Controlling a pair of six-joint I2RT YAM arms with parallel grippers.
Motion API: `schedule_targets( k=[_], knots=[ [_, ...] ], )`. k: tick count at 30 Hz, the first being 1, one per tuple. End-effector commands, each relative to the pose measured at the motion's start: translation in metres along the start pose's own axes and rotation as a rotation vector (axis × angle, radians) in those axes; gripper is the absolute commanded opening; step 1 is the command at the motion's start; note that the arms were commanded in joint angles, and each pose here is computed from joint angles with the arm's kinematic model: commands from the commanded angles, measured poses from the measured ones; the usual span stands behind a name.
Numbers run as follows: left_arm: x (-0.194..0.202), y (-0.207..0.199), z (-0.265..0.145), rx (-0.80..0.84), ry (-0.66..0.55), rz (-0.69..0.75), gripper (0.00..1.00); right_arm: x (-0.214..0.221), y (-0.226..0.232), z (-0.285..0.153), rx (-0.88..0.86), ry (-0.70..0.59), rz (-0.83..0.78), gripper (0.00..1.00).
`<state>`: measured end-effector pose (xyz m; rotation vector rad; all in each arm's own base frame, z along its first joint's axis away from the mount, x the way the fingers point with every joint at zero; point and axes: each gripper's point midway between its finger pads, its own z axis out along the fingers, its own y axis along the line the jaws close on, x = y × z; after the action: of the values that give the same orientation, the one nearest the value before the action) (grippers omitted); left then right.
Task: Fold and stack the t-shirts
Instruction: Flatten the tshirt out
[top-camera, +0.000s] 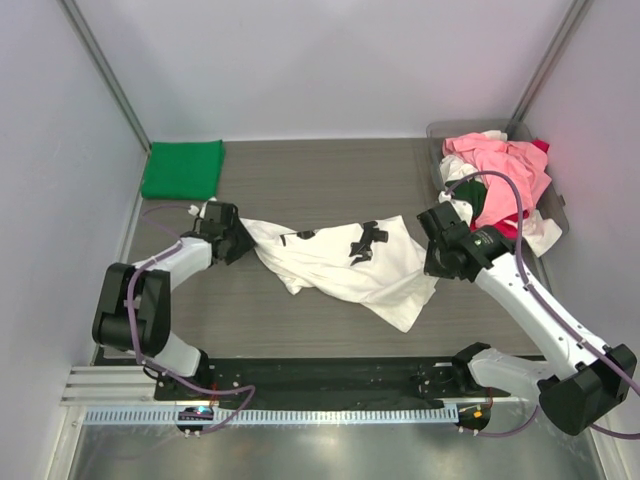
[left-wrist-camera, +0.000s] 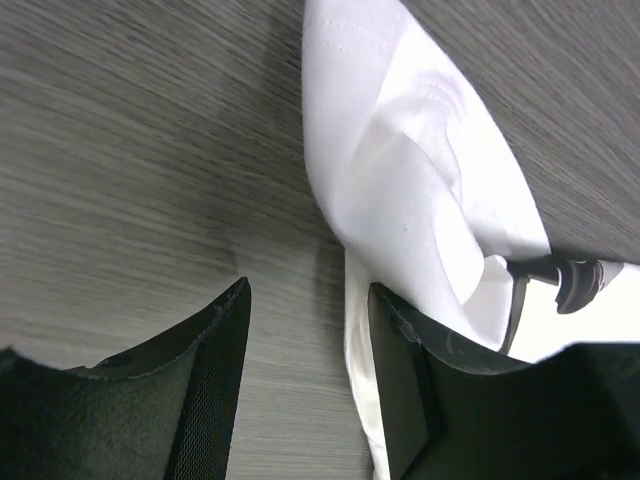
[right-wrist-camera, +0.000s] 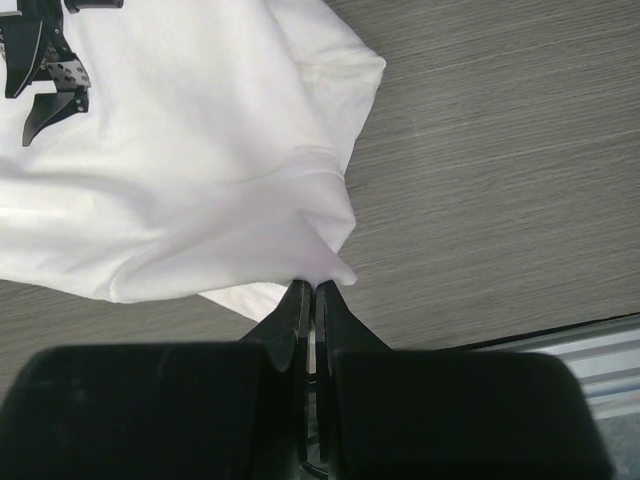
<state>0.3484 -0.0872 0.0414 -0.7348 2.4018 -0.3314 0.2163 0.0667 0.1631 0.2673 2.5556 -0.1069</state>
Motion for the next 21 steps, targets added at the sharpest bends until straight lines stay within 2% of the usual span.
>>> schedule_targets(
  k=[1, 4, 7, 10, 13, 14, 16, 21],
  knots=[
    [-0.014, -0.021, 0.011, 0.069, -0.020, -0.013, 0.52, -0.008, 0.007, 0.002, -0.035, -0.021, -0.004, 0.01],
    [-0.015, -0.025, 0.017, 0.073, -0.006, -0.014, 0.52, -0.006, 0.005, 0.004, -0.027, -0.016, -0.009, 0.01],
    [-0.012, -0.024, 0.024, 0.061, 0.009, -0.016, 0.48, -0.006, 0.003, 0.006, -0.024, -0.011, -0.010, 0.01],
    [-0.009, -0.025, 0.027, 0.073, 0.021, -0.026, 0.41, -0.005, 0.004, 0.009, -0.020, -0.003, -0.014, 0.01],
    [-0.005, -0.031, 0.028, 0.102, 0.040, -0.046, 0.26, -0.005, 0.006, 0.012, -0.023, 0.008, -0.016, 0.01],
    [-0.005, -0.033, 0.029, 0.108, 0.043, -0.050, 0.24, -0.004, 0.006, 0.013, -0.024, 0.012, -0.017, 0.01],
    [-0.003, -0.037, 0.027, 0.123, 0.052, -0.062, 0.22, -0.005, 0.008, 0.015, -0.027, 0.013, -0.016, 0.01],
    [0.003, -0.053, 0.013, 0.170, 0.050, -0.070, 0.24, -0.005, 0.011, 0.018, -0.033, 0.019, -0.015, 0.01]
  ],
)
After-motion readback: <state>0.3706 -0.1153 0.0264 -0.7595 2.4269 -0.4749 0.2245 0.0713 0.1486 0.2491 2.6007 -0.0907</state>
